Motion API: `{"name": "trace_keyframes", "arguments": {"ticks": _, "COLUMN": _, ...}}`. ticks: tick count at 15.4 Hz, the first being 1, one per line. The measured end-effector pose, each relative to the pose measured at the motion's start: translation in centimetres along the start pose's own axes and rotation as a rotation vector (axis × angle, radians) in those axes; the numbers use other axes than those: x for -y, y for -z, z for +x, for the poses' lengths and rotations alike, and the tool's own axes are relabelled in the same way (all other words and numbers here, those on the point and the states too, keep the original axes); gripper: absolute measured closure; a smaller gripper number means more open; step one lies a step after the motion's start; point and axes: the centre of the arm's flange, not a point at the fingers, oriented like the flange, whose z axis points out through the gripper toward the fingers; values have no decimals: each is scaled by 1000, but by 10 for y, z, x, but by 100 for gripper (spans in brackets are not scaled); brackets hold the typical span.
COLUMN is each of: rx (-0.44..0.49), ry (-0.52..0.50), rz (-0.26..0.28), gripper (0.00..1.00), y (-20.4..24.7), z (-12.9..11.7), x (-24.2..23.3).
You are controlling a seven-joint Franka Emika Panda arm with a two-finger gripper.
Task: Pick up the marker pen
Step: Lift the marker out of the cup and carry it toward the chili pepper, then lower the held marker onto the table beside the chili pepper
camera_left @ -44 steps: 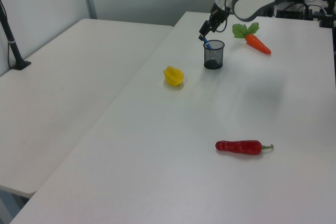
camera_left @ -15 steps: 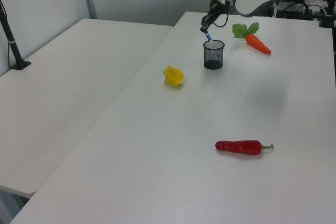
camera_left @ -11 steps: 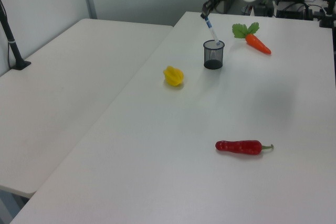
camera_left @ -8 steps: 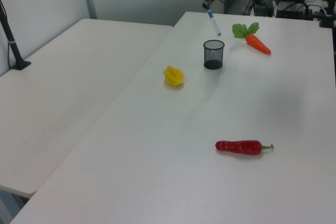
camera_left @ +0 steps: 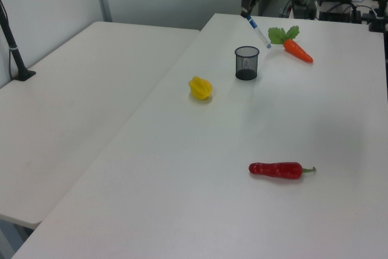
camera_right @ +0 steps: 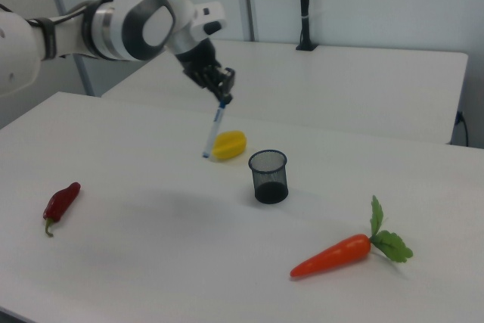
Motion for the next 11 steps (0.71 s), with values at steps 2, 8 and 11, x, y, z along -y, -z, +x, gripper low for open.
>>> {"name": "trace_keyframes", "arguments": {"ticks": 2, "rx": 91, "ry": 37, "rz": 11, "gripper": 82, "y": 3, "z": -12, "x": 29}}
{"name": "trace_keyframes", "arguments": {"ticks": 8, "rx": 308, "ry": 128, "rz": 39, "gripper": 82, "y": 2, "z": -51, "x": 94}}
{"name": "trace_keyframes", "arguments": {"ticks": 11, "rx": 357, "ry": 159, "rz": 38, "gripper": 82, "y": 0, "z": -62, "x": 112}}
